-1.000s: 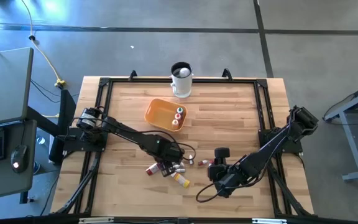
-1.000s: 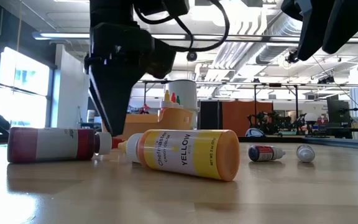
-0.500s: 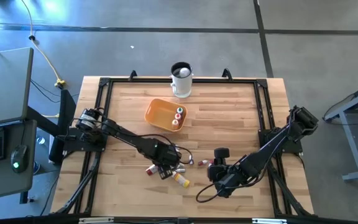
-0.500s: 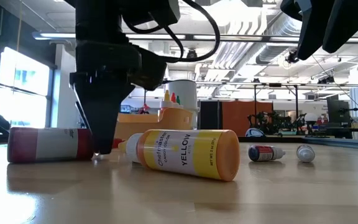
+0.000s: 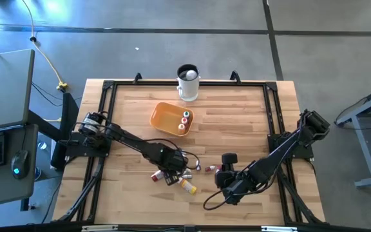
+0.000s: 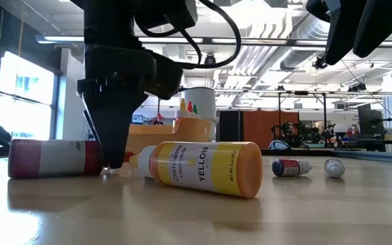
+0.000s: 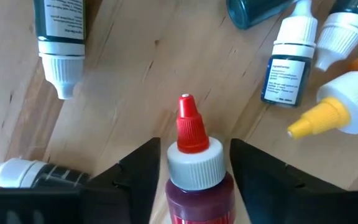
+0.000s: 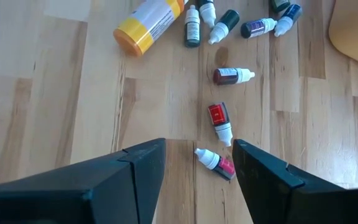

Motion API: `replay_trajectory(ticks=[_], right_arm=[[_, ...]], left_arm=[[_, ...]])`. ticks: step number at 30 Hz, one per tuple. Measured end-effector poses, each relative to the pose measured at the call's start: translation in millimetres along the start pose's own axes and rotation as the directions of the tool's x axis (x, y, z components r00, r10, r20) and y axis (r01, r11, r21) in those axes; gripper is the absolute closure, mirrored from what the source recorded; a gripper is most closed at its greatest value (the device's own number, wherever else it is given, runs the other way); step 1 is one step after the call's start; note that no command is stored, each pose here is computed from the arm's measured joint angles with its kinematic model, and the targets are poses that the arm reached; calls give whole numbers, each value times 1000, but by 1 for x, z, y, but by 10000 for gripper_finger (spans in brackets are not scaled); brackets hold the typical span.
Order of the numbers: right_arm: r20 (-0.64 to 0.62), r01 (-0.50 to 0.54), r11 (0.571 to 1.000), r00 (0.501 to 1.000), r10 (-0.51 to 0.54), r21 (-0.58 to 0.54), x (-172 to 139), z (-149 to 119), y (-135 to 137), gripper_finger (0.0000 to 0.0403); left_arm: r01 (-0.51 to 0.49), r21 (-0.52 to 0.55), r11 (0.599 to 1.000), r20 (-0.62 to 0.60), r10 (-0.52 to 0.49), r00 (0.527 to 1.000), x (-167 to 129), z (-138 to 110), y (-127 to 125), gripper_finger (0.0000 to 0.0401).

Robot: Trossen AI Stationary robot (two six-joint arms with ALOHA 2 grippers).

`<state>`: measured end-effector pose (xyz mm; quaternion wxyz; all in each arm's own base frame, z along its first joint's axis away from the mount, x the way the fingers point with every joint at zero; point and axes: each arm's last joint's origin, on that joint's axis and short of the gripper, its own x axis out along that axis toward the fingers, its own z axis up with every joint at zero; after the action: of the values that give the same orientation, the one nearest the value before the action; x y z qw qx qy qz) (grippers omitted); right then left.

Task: Pick & Place food coloring
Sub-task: Put the large red food coloring bottle into the yellow bin

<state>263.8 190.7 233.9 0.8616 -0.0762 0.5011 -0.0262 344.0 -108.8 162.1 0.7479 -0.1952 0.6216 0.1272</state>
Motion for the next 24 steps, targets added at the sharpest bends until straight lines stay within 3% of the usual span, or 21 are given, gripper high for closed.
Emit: replay_trajectory(ticks=[7, 13, 21, 24], right_arm=[[0, 0, 1000, 1000, 0, 1, 0, 0, 0, 222], [0, 0, 1000, 1000, 0, 1, 0, 0, 0, 222], [3, -1, 1000, 1000, 1, 1, 0, 0, 0, 222], [4, 1, 1000, 1000, -1, 2, 0, 0, 0, 222]], left_arm=[[3, -29, 1000, 5, -3, 1000, 0, 9, 9, 272], [25, -46, 999, -15, -26, 1000, 0, 14, 15, 285], [25, 63, 998, 62, -29, 998, -21, 25, 3, 286], [-37, 118, 992, 135, 21, 991, -37, 31, -5, 287]])
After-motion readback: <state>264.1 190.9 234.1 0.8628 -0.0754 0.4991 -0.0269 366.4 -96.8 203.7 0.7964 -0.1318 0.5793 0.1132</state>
